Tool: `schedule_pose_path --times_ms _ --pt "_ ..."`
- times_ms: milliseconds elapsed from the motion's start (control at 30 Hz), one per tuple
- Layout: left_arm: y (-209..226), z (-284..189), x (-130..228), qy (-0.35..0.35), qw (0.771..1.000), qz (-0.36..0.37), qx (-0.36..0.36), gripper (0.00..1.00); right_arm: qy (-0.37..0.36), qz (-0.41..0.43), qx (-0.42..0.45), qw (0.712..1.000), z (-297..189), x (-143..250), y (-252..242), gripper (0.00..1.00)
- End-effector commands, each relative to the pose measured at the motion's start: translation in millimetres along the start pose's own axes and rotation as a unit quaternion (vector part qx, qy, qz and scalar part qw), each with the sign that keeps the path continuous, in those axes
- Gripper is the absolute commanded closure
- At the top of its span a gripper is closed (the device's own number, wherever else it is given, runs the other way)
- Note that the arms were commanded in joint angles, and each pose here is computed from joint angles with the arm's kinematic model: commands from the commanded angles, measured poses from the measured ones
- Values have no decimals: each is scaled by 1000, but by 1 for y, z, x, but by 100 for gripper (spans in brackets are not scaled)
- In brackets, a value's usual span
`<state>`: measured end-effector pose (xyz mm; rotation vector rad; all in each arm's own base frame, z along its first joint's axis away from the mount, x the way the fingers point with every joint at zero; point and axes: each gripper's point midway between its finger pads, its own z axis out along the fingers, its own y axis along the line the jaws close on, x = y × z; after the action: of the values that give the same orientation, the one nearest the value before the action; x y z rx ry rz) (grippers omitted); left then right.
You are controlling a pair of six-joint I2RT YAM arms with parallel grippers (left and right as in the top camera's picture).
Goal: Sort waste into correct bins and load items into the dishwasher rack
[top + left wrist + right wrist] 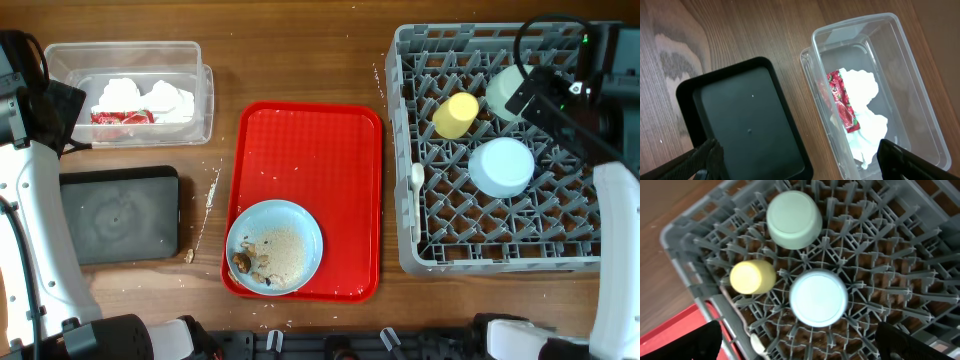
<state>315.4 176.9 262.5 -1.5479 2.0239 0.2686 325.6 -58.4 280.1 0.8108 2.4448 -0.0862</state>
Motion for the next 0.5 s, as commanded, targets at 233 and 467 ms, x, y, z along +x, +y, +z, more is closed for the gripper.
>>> schedule_pose_path --times_ms 233,467 --pt "-33 -6 35 109 989 -27 92 0 33 1 32 999 40 0 3 0" --pt "-39 -48 124 332 929 39 157 4 47 -2 40 998 51 3 4 0"
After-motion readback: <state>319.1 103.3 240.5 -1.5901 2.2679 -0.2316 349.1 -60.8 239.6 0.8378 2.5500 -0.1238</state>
